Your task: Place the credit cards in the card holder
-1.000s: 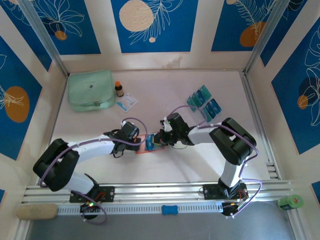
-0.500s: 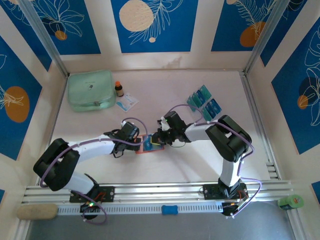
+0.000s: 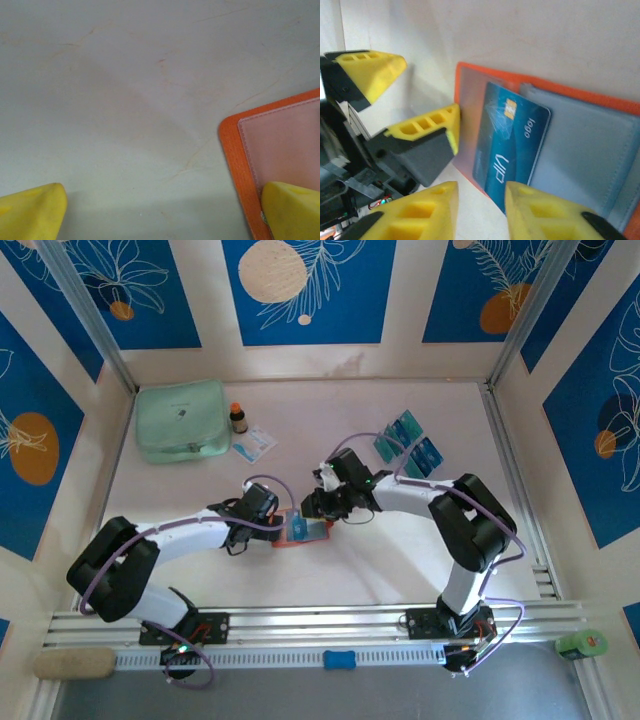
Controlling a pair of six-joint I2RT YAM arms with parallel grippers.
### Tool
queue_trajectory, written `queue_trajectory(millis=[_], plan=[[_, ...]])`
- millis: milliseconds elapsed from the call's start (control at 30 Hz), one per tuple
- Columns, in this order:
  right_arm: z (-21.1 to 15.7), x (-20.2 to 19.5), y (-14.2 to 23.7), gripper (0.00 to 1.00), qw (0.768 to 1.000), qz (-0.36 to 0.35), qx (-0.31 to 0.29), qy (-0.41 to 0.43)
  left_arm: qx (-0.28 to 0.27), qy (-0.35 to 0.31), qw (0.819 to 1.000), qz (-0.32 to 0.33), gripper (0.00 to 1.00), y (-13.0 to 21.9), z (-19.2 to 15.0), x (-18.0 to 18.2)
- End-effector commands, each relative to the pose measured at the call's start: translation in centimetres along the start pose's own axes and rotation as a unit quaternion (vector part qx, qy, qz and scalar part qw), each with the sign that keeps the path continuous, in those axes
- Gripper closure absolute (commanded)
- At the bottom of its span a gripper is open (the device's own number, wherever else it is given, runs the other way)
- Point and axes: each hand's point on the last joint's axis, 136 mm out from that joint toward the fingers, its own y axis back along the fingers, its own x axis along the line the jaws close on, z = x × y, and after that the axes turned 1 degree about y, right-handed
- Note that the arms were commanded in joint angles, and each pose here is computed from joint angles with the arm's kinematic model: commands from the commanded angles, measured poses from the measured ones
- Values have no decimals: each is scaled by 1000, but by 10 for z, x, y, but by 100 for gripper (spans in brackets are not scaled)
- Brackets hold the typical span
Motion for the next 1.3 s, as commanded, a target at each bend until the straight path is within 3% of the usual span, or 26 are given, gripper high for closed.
queue_trajectory(millis=[0,133,467,900,1267], plan=[[-5,-3,1,77,999,-36,18,15,12,6,1000,0,0,-2,-5,2],[-8,-8,-12,88,996,-73,34,28,11,7,1000,0,0,-2,-5,3],[-15,-30,-30,95,988,-143,46,41,9,10,1000,-4,0,-2,-4,1],[-23,-8,-57,99,990,-110,74,41,-14,28,999,-20,0,9,9,0],[-11,9,-26,99,995,-84,39,38,-12,91,995,-31,0,17,7,11]])
